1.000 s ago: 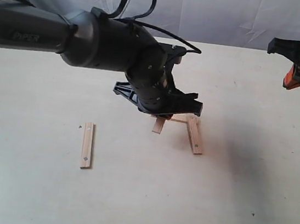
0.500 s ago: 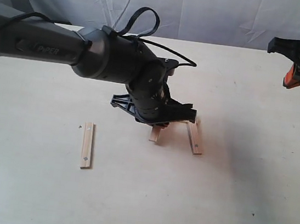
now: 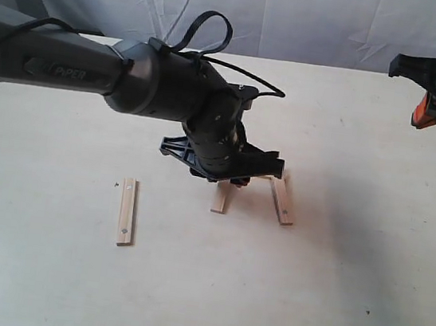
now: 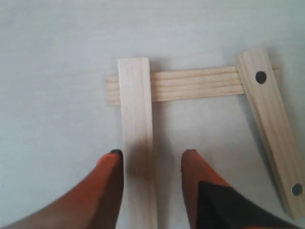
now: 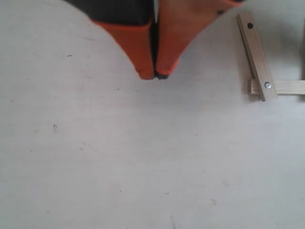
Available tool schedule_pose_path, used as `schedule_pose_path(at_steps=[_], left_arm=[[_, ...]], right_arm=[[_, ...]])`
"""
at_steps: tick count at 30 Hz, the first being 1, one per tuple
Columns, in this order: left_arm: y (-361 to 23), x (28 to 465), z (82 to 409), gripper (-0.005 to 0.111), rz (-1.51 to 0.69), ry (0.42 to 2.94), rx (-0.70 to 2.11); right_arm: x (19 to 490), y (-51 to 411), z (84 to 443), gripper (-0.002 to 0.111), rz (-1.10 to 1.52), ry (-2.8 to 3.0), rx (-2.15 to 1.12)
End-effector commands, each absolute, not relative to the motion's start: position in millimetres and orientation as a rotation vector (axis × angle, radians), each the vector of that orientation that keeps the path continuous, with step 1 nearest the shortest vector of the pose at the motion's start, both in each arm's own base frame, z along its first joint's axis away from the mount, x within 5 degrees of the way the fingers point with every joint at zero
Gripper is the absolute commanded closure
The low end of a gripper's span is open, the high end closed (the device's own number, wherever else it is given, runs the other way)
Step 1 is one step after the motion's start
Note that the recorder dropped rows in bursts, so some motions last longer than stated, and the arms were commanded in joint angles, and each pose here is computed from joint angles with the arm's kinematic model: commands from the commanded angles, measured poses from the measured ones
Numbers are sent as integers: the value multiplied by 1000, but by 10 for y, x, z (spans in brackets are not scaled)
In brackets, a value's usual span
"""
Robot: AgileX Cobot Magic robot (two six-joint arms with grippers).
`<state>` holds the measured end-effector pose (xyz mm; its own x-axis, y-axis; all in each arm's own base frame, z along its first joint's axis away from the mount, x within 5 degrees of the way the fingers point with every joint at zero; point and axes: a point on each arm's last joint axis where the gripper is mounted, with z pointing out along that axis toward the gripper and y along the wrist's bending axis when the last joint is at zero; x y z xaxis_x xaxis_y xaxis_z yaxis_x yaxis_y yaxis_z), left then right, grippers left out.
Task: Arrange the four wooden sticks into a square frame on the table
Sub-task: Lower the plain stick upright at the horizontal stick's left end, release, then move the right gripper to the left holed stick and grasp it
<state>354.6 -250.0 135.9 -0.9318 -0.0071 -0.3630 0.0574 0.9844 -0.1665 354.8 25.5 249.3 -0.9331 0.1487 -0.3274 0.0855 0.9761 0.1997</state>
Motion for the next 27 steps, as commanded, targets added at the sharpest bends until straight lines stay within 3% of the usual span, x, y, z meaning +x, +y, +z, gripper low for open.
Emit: schedule_pose_path(at_steps=[1,2,5,7,18,23,27], left_arm=[[-2460,3552,1538,68,-258,2747,6],[-2422,3563,1608,70,-252,2740,9],[-2078,3632,1946,96,-149,2716,29],[-1820,3671,2113,107,-66,2712,-3],[-338,3709,2828,107,-209,2698,-171],[109,3624,2936,107,-180,2677,-280],[245,3502,2930,107,-272,2650,-301]], right_arm=[[3564,237,2491,109,246,2766,162],[3561,240,2491,109,252,2769,165],[3544,259,2488,109,284,2787,178],[3534,335,2488,109,306,2795,151],[2997,2007,2507,109,487,2766,-420],[2772,2486,2363,109,530,2772,-548],[2698,2890,2250,109,537,2793,-666]])
